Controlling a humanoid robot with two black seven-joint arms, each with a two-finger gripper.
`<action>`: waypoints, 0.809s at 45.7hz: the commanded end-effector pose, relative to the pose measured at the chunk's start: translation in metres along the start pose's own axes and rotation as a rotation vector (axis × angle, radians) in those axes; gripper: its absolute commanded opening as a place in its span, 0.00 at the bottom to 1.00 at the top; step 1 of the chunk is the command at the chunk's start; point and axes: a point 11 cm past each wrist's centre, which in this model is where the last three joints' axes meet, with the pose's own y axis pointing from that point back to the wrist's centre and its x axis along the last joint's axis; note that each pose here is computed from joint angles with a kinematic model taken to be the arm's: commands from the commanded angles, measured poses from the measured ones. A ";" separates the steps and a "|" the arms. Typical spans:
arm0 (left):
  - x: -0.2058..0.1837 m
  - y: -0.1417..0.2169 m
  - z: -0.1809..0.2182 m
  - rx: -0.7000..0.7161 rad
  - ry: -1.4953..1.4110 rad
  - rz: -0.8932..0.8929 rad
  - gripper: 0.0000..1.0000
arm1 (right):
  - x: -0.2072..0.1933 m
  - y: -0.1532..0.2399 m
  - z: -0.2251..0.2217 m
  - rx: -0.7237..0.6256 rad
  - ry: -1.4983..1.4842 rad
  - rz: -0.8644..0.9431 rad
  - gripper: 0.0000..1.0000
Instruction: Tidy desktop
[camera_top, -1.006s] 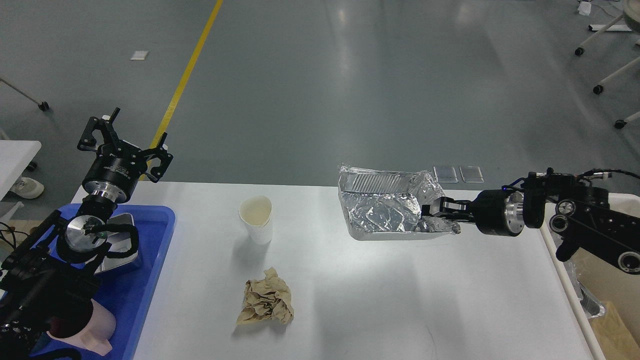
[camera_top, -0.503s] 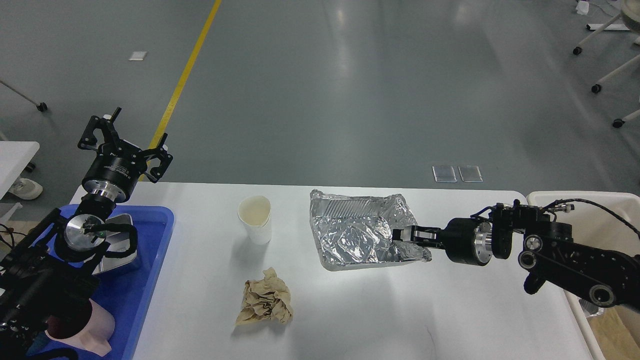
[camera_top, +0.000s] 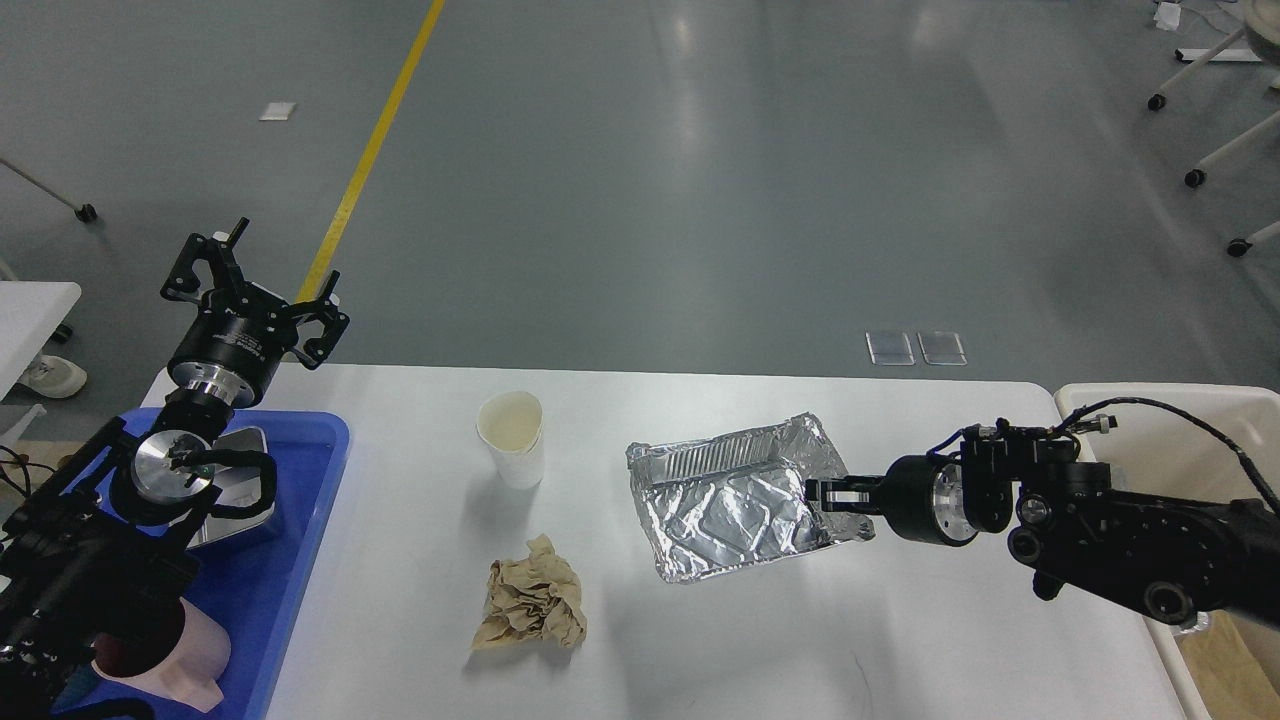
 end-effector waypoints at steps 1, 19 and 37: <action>-0.004 -0.001 0.000 0.003 -0.007 -0.013 0.97 | 0.004 0.001 -0.011 0.034 -0.028 -0.004 0.00; 0.003 0.002 0.011 -0.030 -0.051 0.031 0.97 | 0.014 -0.007 -0.041 0.103 -0.048 -0.010 0.00; -0.011 -0.002 0.025 -0.018 -0.340 0.011 0.97 | 0.001 -0.007 -0.033 0.086 -0.113 -0.053 0.00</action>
